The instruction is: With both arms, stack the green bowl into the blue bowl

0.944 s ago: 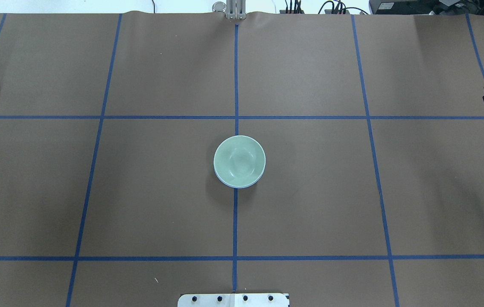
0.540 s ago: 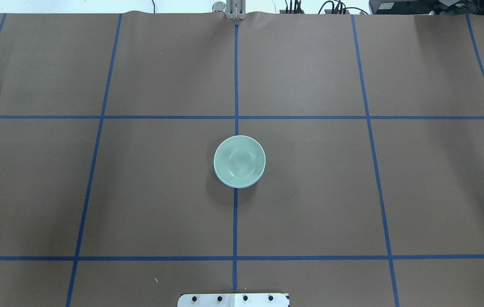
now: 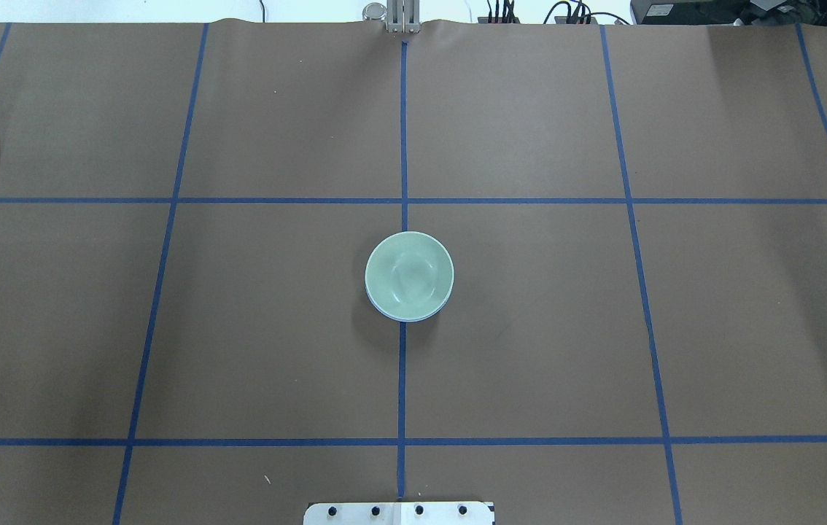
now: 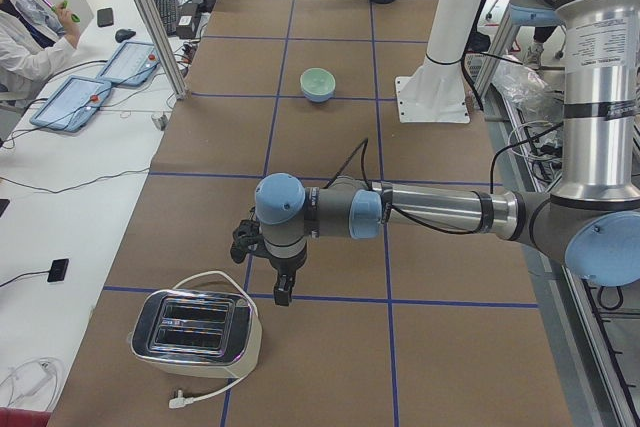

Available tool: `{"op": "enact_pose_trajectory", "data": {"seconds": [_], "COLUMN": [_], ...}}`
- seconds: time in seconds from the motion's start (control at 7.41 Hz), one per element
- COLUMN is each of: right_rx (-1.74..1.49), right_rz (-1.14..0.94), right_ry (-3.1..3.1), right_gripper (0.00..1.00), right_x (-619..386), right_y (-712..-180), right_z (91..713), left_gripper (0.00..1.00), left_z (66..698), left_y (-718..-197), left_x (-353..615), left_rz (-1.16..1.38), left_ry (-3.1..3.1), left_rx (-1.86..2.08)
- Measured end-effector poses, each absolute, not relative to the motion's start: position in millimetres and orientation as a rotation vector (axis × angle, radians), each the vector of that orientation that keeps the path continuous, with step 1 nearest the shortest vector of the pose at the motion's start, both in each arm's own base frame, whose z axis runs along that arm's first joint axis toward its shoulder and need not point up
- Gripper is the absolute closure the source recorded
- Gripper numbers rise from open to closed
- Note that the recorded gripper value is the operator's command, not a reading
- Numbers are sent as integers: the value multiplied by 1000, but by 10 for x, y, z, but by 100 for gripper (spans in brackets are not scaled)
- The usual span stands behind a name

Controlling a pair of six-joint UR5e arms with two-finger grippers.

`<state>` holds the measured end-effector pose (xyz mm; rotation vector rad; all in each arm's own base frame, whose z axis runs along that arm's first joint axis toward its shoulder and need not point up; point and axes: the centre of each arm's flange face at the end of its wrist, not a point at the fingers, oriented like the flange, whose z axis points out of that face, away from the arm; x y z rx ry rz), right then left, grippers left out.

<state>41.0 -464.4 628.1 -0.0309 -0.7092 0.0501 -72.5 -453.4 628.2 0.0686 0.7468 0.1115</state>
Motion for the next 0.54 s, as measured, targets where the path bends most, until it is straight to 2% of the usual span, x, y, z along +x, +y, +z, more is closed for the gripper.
{"op": "enact_pose_trajectory", "data": {"seconds": [0.54], "right_rx": [-27], "right_rz": [50], "right_ry": [-712], "right_gripper": [0], "right_x": [411], "right_y": [-4650], "right_z": [6255], "left_gripper": [0], "left_z": [6326], "left_y": [-4488], "left_x": [-725], "left_rz": [109], "left_ry": [748], "left_rx": [61]}}
